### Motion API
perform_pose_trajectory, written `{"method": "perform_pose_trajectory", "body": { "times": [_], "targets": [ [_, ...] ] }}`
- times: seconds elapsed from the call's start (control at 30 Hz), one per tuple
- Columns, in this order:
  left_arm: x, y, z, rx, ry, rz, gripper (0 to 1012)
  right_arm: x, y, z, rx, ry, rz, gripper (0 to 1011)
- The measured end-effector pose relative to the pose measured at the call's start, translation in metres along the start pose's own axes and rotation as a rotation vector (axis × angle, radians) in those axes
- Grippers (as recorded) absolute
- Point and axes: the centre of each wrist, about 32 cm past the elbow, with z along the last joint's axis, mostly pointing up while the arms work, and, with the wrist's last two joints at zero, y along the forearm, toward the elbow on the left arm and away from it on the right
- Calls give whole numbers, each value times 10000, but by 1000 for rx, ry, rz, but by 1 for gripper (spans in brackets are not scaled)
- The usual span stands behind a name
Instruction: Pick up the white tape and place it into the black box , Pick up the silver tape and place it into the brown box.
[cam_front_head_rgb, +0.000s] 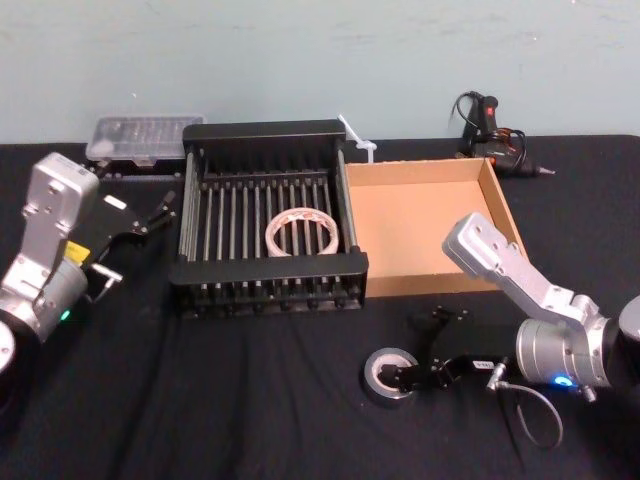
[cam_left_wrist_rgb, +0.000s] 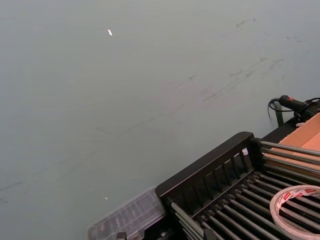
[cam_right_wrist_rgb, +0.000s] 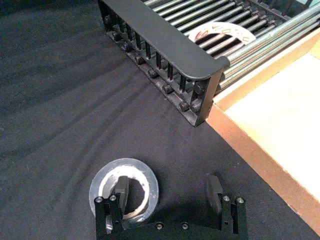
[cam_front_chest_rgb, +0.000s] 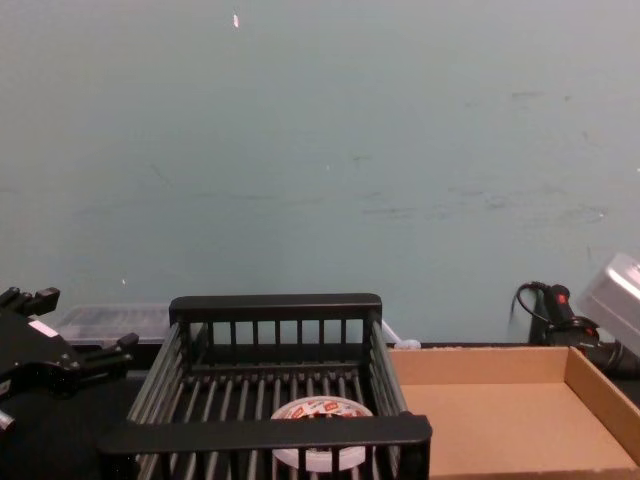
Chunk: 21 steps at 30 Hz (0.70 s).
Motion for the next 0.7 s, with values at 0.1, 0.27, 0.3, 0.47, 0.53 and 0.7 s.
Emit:
{"method": "perform_pose_trajectory", "body": {
  "times": [0.1,0.27,0.3,0.47,0.53,0.7],
  "targets": [
    [0,0,0,0,0,0,1001,0,-1,0,0,-1,0,970],
    [0,0,0,0,0,0,1001,0,-2,1,0,-1,0,881],
    [0,0,0,0,0,0,1001,0,-2,1,0,-1,1,856],
    [0,0,0,0,0,0,1001,0,-2,2,1,-2,1,702],
    [0,0,0,0,0,0,1001,-1,-2,2,1,-2,1,633],
    [0,0,0,0,0,0,1002,-1,-2,2,1,-2,1,470]
  ]
}}
